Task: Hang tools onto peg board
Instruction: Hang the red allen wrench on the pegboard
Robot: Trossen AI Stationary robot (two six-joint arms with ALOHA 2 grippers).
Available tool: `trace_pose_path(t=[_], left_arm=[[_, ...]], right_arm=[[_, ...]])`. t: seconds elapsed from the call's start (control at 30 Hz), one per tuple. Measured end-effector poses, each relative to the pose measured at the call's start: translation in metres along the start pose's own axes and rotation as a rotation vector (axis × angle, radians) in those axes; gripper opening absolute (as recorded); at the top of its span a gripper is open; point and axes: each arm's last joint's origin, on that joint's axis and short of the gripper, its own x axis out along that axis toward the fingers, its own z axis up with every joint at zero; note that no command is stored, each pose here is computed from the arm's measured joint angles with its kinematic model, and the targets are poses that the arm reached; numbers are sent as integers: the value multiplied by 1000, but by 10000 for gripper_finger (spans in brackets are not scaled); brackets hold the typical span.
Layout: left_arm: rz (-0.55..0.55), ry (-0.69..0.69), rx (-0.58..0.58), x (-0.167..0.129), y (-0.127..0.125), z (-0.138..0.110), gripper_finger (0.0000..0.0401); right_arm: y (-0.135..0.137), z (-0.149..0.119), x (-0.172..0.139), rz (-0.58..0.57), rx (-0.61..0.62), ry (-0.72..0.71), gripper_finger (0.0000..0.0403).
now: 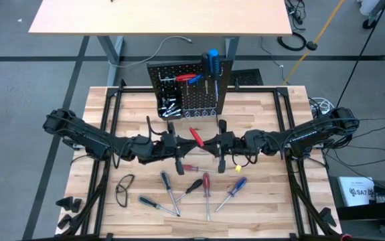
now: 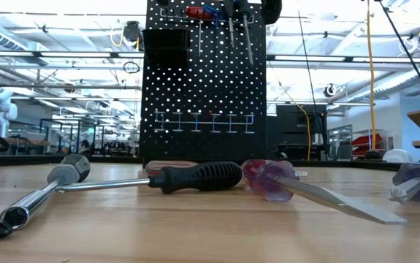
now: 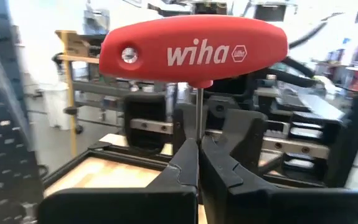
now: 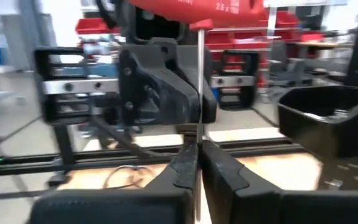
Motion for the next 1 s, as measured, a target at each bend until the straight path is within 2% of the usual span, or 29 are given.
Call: trace_pose_path(t=[0.13, 0.3, 0.37, 0.5, 0.57, 0.73, 1.0], left_arm=[[60, -9, -4, -4, 3, 5, 2], [109, -34, -8, -11, 7, 18, 1], [185, -43, 8, -16, 11, 25, 1], [412, -40, 44, -20, 30, 38, 1], [468, -27, 40, -17, 41, 48, 0], [576, 22, 25, -2, 67, 65, 0], [654, 45, -3, 6, 87, 61, 0]], right_arm=[[-4, 4, -4, -111, -11, 2, 50], [-6, 12, -14, -135, -36, 26, 108], [-5, 16, -20, -129, -42, 47, 132], [-4, 16, -34, -124, 0, 140, 175], [-3, 13, -37, -126, 27, 187, 189], [-1, 10, -40, -127, 39, 223, 205], [-2, 8, -40, -130, 13, 241, 205]])
